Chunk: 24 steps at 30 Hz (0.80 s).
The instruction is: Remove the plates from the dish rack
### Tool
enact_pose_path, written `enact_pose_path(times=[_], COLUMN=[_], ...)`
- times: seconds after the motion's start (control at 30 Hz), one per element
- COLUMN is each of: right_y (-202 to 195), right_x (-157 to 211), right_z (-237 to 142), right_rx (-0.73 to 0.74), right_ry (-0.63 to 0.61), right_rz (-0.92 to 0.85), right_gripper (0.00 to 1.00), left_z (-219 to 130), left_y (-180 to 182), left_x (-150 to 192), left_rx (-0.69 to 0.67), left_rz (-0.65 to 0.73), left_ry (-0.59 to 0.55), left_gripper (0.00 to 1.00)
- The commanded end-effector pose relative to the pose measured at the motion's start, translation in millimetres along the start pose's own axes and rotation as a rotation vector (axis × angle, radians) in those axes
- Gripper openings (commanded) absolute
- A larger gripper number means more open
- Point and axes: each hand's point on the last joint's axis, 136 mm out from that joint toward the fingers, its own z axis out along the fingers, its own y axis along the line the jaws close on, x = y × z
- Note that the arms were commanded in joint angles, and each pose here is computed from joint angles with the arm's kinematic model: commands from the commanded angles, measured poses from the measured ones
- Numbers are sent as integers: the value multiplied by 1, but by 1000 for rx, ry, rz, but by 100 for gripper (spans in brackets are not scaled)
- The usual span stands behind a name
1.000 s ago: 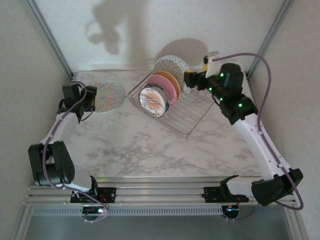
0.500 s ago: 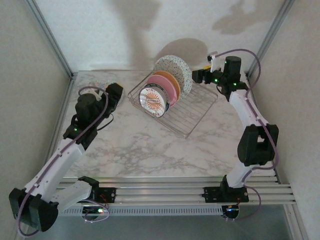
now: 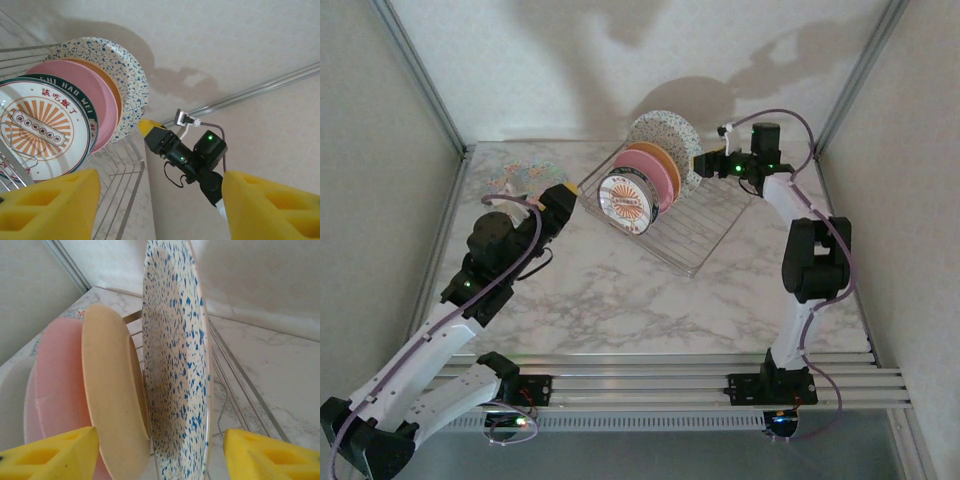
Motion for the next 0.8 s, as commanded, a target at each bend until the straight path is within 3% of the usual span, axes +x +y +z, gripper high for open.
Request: enact_pose_path(times=[0.0,0.27,0.77], right_y=[8,1,10], right_x=[-12,0,7], right_z=[12,34,56], right_rx=[-42,-57,-101], right_ry=[-24,2,26], right_rz=[-29,12,28], right_gripper=[66,57,31], left_z=[-6,-14,-21], left_y=[-1,-1,-2], left_x=[-2,0,3], left_rx=[-12,-16,-20], left_rz=[18,5,-4], left_ry=[-18,-25,-19], left_gripper=[65,65,64])
